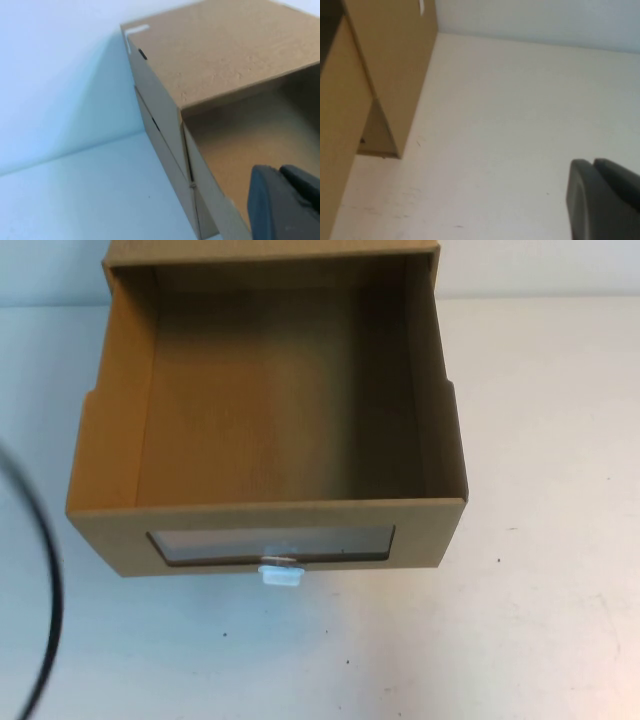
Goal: Open the shoe box
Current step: 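Pull the top drawer of the cardboard box fully open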
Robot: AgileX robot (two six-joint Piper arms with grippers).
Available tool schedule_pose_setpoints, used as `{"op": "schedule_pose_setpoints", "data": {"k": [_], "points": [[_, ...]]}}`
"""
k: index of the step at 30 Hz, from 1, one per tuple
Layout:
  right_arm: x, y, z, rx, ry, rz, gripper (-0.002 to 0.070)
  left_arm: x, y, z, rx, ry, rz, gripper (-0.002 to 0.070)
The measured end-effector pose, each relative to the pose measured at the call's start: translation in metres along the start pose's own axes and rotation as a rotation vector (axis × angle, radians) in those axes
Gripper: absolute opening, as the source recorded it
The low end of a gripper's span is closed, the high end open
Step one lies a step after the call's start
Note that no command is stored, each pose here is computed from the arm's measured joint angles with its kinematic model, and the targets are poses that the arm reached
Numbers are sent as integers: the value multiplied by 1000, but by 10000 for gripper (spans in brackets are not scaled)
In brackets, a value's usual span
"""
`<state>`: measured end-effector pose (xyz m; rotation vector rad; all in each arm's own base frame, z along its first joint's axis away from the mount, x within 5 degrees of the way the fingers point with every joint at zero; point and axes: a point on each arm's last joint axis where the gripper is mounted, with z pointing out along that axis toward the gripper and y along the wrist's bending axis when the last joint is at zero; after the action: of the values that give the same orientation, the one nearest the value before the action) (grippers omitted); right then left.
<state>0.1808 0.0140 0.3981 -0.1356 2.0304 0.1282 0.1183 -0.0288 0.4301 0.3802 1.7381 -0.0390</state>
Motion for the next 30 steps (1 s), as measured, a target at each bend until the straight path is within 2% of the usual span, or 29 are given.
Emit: {"op": "schedule_pose_setpoints", "data": {"k": [9, 14, 21, 30], "points": [[69, 9, -18, -41, -183, 49, -13, 111, -22, -52, -38, -184, -14, -5], [103, 9, -24, -23, -283, 55, -13, 155, -30, -62, -51, -250, -14, -5], [115, 11, -35, -12, -366, 42, -13, 187, -38, -45, -10, -148, -115, -5], [116, 12, -35, -23, -353, 38, -13, 224, -44, -23, -14, -126, -136, -5]]}}
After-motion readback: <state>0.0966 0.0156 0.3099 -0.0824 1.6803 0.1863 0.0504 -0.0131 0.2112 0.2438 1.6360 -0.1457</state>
